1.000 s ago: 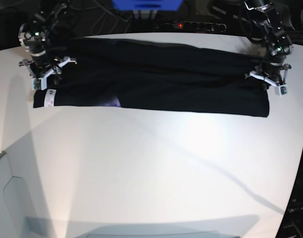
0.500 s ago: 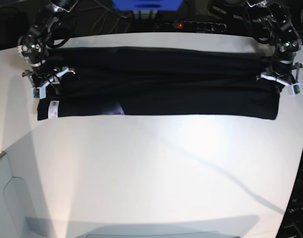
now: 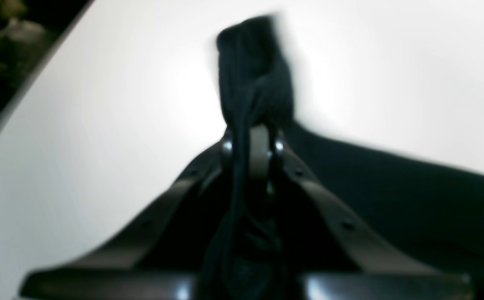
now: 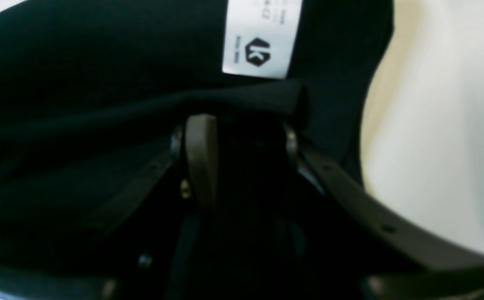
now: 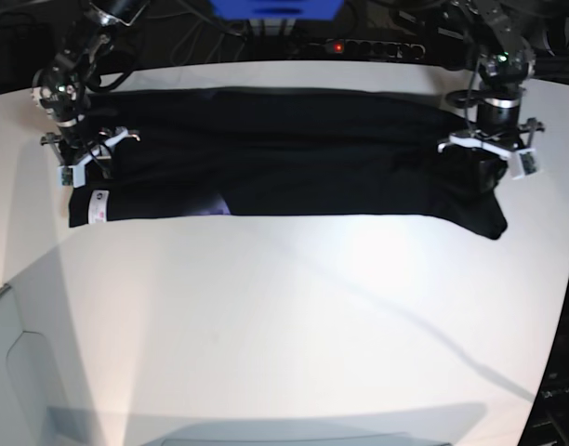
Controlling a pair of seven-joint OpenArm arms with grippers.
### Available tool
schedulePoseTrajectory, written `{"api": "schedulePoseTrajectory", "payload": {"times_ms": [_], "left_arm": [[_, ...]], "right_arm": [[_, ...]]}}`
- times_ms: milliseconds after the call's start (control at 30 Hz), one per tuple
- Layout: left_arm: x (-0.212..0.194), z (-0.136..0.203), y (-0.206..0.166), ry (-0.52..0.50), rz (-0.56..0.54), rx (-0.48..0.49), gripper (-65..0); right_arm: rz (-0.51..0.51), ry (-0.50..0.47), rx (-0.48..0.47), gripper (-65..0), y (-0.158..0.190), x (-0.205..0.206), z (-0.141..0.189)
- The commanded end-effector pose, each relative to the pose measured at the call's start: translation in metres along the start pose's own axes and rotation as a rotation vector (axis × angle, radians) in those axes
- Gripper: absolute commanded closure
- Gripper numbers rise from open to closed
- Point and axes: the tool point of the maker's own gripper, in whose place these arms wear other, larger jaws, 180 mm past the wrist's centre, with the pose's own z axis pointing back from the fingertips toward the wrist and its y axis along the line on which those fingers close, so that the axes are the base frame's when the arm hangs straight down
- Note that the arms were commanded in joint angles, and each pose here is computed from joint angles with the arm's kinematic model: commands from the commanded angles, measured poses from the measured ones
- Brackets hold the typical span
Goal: Fold the T-shirt properly
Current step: 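Fold the strip end held by the left gripper over toward the right gripper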
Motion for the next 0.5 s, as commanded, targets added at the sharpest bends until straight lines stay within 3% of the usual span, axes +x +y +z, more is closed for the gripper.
{"api": "schedulePoseTrajectory", "payload": {"times_ms": [0,300,467], "left_arm": [[-0.001,0.001,-0.013,-0.003,-0.001,-0.034,0.0],[-0.039,0.011,-0.16,0.107,0.018,-0.441,0.0],[-0.05,0.021,-0.206,0.129,-0.038,-0.552,0.0]], "right_arm": [[0.02,0.042,-0.022,-21.8,-0.006,-0.006,0.002],[0.021,0.038,-0.023,-21.8,-0.006,-0.005,0.002],[0.021,0.039,-0.023,-21.8,-0.006,-0.005,0.002]]}}
